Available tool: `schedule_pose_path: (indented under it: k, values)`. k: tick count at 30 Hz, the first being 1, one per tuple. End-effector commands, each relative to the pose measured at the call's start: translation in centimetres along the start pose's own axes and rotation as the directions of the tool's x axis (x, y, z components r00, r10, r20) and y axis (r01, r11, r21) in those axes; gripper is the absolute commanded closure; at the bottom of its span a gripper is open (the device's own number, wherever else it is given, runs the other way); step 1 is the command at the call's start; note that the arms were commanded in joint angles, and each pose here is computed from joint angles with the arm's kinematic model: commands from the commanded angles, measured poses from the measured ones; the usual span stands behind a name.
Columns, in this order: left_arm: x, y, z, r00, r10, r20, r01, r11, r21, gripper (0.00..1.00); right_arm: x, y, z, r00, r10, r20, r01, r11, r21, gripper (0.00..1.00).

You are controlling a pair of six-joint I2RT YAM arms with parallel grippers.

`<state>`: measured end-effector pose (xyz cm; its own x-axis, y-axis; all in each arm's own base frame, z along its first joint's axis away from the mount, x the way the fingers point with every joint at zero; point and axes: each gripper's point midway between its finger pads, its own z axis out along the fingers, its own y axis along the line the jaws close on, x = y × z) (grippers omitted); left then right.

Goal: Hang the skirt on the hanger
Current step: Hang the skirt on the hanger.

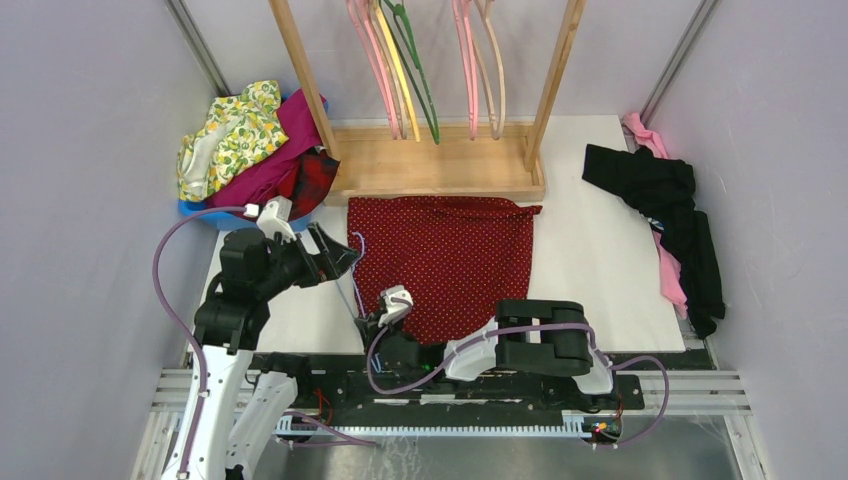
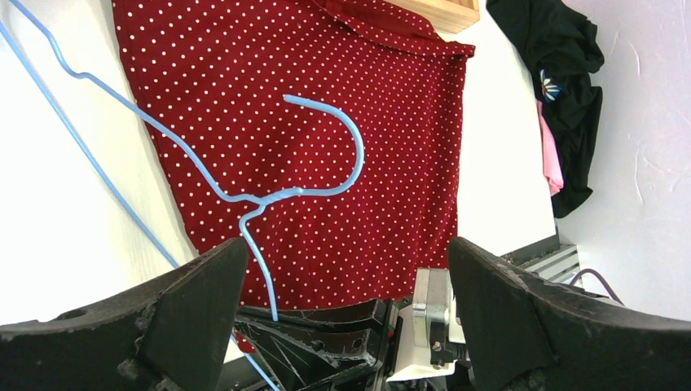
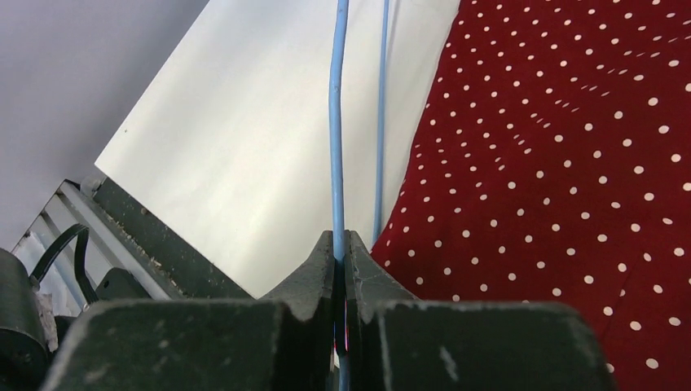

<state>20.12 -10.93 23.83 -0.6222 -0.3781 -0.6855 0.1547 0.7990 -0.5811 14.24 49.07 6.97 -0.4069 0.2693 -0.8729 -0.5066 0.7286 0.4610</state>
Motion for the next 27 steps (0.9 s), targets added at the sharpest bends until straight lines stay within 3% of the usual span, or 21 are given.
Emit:
schedule_pose_path:
  k: [1, 15, 27]
  values:
    - [-1.1, -0.7, 0.2, 0.999, 0.013, 0.037, -0.014, 0.999, 0.036, 0.01, -1.6, 0.2, 0.9, 0.999, 0.009, 0.044, -0.012, 0.998, 0.065, 0.99]
    - [-0.3, -0.3, 0.5, 1.000, 0.007, 0.021, -0.008, 0.999, 0.033, 0.01, -3.5, -3.8, 1.6, 0.996, -0.040, 0.084, 0.017, 0.965, 0.260, 0.99]
    - [-0.2, -0.4, 0.4, 1.000, 0.005, 0.019, -0.006, 0.999, 0.044, 0.01, -5.4, -3.0, 2.9, 0.994, -0.022, 0.110, -0.014, 0.949, 0.315, 0.99]
